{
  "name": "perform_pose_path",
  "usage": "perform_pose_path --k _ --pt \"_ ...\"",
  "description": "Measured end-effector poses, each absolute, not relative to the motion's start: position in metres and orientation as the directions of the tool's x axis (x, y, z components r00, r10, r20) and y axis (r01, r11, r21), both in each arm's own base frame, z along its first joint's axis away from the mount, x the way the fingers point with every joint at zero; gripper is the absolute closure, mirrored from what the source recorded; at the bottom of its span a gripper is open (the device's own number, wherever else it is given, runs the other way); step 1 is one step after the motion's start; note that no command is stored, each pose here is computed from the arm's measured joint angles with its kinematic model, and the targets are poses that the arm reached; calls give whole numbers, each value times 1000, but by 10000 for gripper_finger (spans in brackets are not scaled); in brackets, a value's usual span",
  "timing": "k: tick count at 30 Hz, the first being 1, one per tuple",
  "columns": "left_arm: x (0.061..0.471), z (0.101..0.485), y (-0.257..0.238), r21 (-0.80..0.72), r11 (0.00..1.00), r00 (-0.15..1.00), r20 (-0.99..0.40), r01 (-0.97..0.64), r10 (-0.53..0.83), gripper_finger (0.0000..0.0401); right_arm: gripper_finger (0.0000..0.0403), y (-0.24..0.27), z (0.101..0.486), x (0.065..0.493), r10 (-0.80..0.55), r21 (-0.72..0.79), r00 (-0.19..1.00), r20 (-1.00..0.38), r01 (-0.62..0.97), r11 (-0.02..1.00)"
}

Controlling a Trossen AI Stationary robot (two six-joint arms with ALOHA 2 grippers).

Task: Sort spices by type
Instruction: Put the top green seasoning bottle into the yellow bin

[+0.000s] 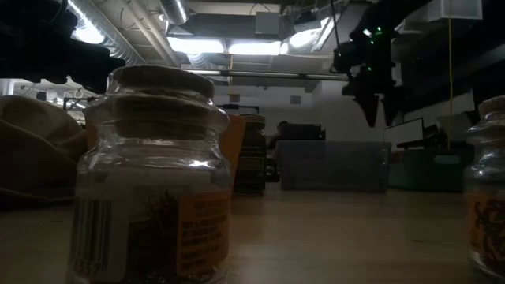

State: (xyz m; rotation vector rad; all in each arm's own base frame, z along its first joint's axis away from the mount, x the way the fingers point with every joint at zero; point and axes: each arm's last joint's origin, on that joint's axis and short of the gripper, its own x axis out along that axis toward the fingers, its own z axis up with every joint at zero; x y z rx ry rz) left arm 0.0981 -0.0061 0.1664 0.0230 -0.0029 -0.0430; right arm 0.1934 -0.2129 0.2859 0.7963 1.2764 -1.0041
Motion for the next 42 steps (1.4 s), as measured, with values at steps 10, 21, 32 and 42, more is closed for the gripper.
perform_pose_path --k 10,21,32,42 --pt "98 171 -3 41 996 996 51 -77 75 253 150 -172 293 247 -232 -16 158 -960 795 607" --pt "95 181 9 -83 904 896 120 -420 428 253 150 -141 298 282 -270 32 319 -909 697 716" --pt "115 198 34 -62 801 802 -103 -596 588 253 150 -128 304 299 -280 79 436 -855 645 760" --pt "149 200 60 44 734 691 -304 -678 656 235 150 -120 304 303 -242 109 460 -854 613 782"
